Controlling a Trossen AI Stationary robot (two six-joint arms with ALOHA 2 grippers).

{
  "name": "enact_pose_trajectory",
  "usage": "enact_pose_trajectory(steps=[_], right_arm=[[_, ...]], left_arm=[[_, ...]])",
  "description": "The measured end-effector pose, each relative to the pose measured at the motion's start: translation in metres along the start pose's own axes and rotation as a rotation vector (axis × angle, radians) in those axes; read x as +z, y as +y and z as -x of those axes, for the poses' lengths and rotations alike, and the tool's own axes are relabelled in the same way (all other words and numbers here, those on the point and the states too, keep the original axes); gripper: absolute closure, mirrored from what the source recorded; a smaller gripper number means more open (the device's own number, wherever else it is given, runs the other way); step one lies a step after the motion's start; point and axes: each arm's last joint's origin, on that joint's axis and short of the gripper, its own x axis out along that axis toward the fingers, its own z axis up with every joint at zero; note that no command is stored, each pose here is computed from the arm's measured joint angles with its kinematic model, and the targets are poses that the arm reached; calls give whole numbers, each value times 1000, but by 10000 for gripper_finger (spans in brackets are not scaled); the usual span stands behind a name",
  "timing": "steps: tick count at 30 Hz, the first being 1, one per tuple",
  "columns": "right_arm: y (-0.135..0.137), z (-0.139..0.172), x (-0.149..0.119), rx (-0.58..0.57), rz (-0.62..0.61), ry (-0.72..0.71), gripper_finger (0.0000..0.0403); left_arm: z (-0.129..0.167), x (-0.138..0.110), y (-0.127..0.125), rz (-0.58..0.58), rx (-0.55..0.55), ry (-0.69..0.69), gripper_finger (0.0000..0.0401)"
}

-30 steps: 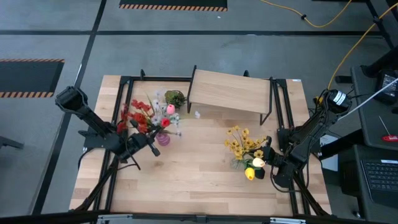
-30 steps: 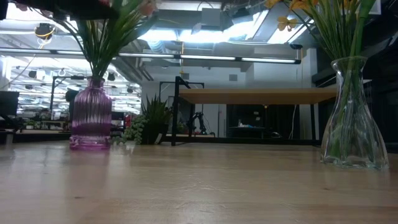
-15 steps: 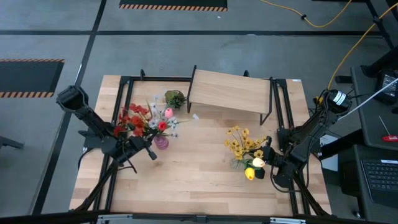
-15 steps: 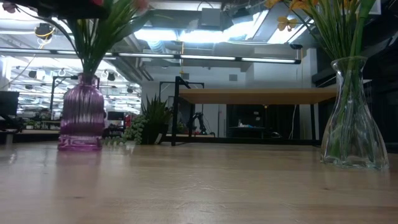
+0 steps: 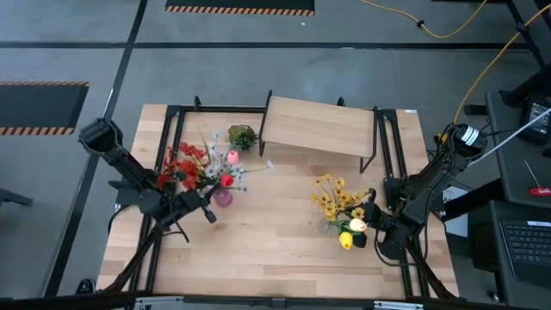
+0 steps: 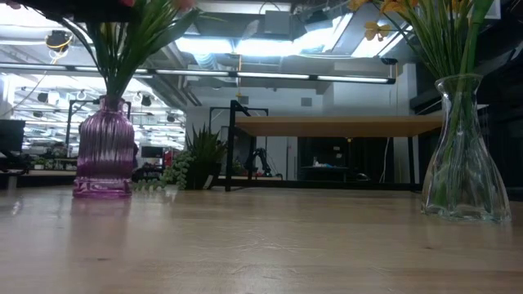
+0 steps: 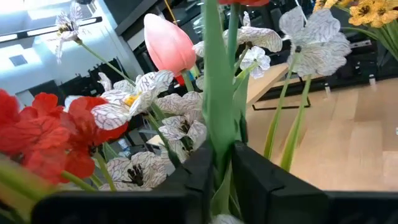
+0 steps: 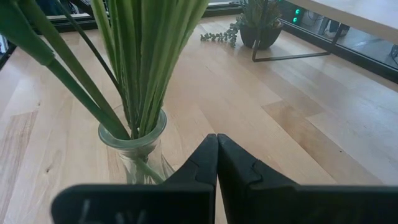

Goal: Pick and place flowers into a vace then onto a shelf
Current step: Put the red flower into the violet vase

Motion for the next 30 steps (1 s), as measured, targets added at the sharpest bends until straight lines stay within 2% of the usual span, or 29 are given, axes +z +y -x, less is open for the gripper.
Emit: enact_pose_trajectory(steps=[8,13,18,30], right_arm=[[0,0,0,0,0,0,391],[0,0,0,0,0,0,391],[0,0,0,0,0,0,391],[0,0,0,0,-1,0,391]], left_arm=[[6,1,-1,9,-26,-11,271],[8,1,-1,-3,-37,-16,240],[8,11,-1,1,-35,-16,226],[7,52,0,-28,-20,-10,224]])
